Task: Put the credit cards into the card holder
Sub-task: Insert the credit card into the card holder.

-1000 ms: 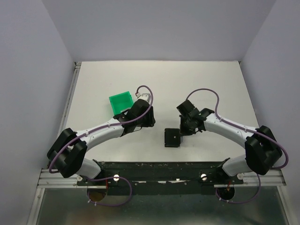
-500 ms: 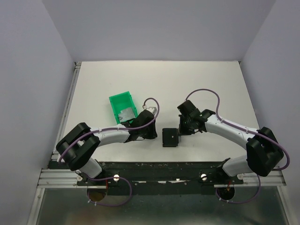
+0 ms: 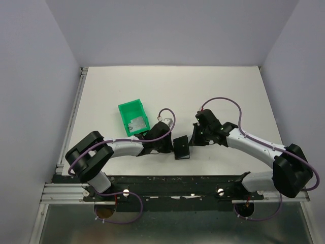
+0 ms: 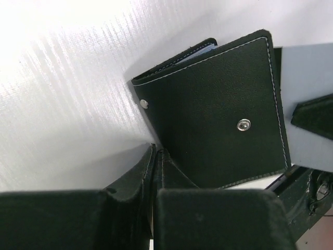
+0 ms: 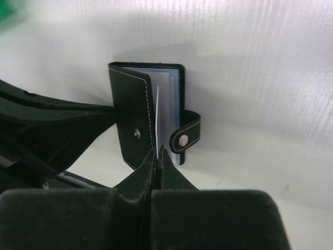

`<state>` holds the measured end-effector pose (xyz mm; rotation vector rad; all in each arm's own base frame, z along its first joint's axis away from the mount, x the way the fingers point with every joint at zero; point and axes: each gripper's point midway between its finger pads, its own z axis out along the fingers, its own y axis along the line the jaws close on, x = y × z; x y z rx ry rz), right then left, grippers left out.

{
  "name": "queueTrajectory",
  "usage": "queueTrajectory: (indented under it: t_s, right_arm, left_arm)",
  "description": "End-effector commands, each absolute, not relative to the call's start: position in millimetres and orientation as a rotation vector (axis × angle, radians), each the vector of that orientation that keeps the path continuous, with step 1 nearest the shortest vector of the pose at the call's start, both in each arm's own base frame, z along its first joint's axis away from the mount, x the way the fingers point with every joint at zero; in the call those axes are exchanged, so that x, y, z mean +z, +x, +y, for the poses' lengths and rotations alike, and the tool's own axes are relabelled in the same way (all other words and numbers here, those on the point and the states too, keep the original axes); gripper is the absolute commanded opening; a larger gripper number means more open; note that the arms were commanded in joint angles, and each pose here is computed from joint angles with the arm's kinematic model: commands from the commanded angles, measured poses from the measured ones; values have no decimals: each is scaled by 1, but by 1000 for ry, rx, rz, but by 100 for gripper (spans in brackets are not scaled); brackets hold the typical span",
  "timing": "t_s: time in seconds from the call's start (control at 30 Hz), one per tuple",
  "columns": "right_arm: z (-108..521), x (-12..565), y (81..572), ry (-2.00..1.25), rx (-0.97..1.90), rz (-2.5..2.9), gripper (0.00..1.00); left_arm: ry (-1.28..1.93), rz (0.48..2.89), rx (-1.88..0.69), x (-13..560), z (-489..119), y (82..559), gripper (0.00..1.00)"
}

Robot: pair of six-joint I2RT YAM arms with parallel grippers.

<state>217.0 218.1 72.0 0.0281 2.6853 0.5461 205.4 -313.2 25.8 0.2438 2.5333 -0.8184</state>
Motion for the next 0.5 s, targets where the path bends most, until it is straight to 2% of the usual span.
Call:
queueTrajectory:
  t_s: [0.0, 0.47]
  right_arm:
    - [242, 86, 215, -15, 751, 2628, 1]
    - [284, 93, 213, -68, 1062, 2587, 1]
  left_arm:
    - [262, 2535, -864, 23, -321, 200, 8]
    - [261, 2517, -900, 19, -319, 194, 0]
